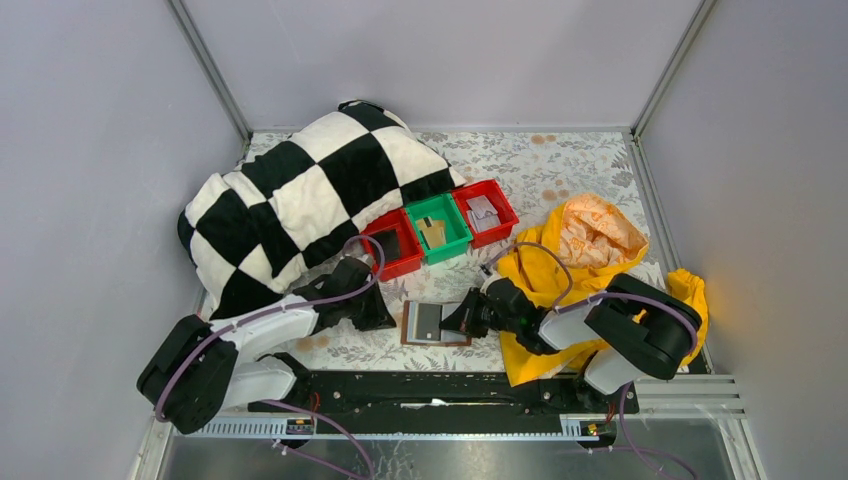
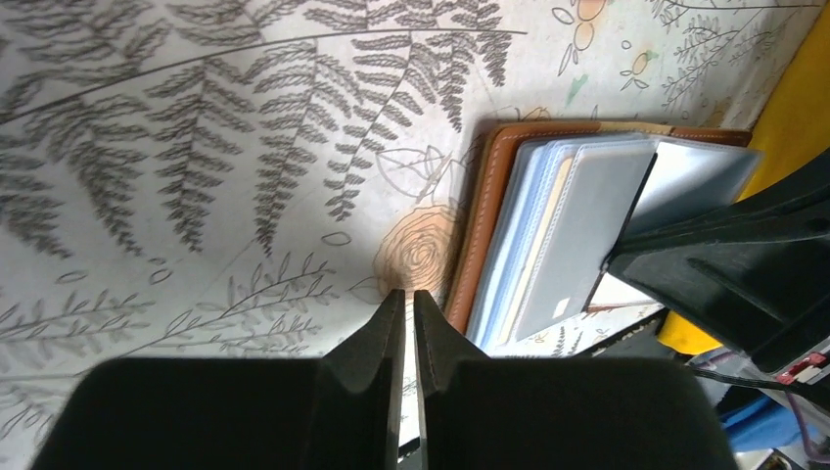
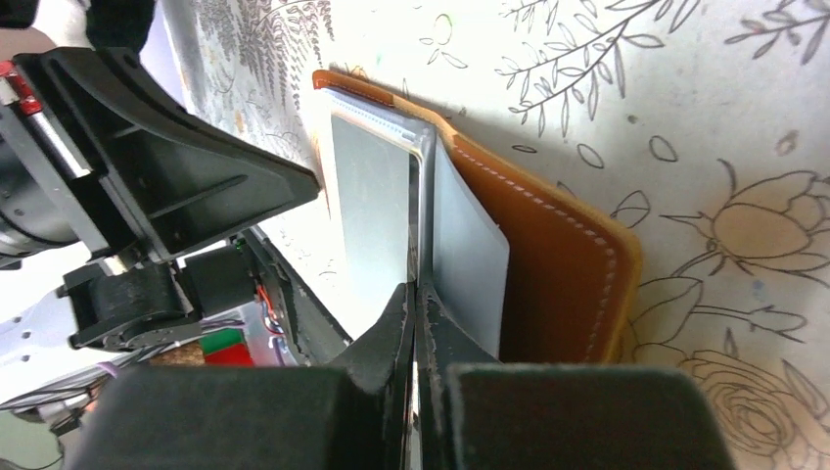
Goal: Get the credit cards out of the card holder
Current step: Remove the credit card from the card holder.
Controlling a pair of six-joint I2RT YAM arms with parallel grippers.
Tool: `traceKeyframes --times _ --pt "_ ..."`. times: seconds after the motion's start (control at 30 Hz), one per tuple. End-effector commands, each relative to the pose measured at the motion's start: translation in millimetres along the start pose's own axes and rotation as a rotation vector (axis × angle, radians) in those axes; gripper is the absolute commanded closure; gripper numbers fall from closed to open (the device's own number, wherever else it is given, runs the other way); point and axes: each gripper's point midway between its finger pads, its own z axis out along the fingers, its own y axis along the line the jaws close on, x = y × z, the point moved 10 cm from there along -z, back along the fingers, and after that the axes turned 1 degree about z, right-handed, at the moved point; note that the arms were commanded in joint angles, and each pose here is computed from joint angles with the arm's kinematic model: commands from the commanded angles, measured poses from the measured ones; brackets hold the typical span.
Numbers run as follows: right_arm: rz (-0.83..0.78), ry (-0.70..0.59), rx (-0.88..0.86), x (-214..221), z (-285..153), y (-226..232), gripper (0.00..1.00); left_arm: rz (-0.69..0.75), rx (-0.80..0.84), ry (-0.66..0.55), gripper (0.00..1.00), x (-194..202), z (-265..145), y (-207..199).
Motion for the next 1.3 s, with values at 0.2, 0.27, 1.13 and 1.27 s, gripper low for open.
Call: traceKeyframes --times 0.2,0.27,1.13,1.27 --pt "-0.126 0.004 0.05 -11 -1 7 1.0 0.083 0.137 -0.144 0.83 -23 -22 -35" --pt "-0.136 0.006 0.049 -12 -1 8 1.0 0.112 0.173 -0.138 0.82 -23 -21 -44" --pt "-0.112 0.068 0.027 -16 -3 1 1.0 0.093 0.04 0.006 0.84 -11 25 -31" --pt "-0.111 0.088 0.011 -15 -7 1 1.0 0.069 -0.031 0.041 0.86 -6 31 -20"
